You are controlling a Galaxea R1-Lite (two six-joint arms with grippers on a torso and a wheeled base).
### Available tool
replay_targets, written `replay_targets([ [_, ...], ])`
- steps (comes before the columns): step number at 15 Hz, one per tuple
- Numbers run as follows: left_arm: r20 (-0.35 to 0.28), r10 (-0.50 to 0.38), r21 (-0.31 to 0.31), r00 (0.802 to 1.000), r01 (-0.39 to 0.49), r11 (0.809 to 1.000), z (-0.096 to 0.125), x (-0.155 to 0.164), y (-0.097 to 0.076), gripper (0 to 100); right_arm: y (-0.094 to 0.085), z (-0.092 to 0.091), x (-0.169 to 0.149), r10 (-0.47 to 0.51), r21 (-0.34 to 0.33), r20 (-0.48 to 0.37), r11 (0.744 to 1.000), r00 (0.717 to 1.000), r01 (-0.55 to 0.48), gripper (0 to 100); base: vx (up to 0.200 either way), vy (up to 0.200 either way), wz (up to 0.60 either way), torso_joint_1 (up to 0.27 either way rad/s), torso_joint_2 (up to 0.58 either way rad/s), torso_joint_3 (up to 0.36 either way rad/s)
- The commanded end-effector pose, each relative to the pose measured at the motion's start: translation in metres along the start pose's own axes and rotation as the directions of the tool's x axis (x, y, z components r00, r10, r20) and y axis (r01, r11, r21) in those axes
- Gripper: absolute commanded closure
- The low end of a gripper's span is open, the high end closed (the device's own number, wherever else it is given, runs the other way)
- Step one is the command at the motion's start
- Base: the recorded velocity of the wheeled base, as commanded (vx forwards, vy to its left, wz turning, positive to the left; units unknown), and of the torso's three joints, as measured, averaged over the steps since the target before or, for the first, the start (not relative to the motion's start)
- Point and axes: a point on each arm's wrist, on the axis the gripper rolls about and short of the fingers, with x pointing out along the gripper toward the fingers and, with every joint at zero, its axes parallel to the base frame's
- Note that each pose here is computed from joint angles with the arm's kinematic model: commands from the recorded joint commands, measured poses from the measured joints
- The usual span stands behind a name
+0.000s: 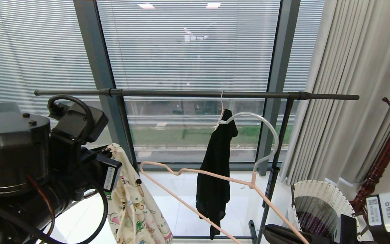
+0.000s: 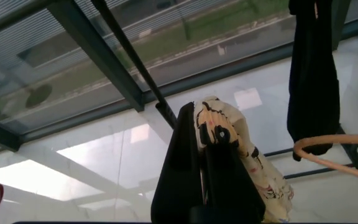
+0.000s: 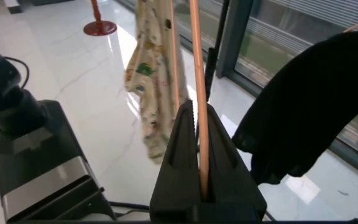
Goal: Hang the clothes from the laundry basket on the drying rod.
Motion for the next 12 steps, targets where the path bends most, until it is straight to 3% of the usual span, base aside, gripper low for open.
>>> replay_targets([
  [1, -0.022, -0.016, 0.018, 1.0, 0.017, 1.0, 0.003, 0.013, -0.011, 100, 0.002, 0.0, 0.0, 0.011, -0.001, 0.001, 1.0, 1.0, -0.011, 100, 0.0, 0.0, 0.0, 0.0, 0.0, 0.0],
  [12, 0.036, -0.049, 0.012, 0.998, 0.049, 0.999, 0.013, 0.014, -0.023, 100, 0.001, -0.009, 0.011, -0.009, 0.037, -0.056, 0.999, 0.998, 0.011, 100, 0.0, 0.0, 0.0, 0.0, 0.0, 0.0],
])
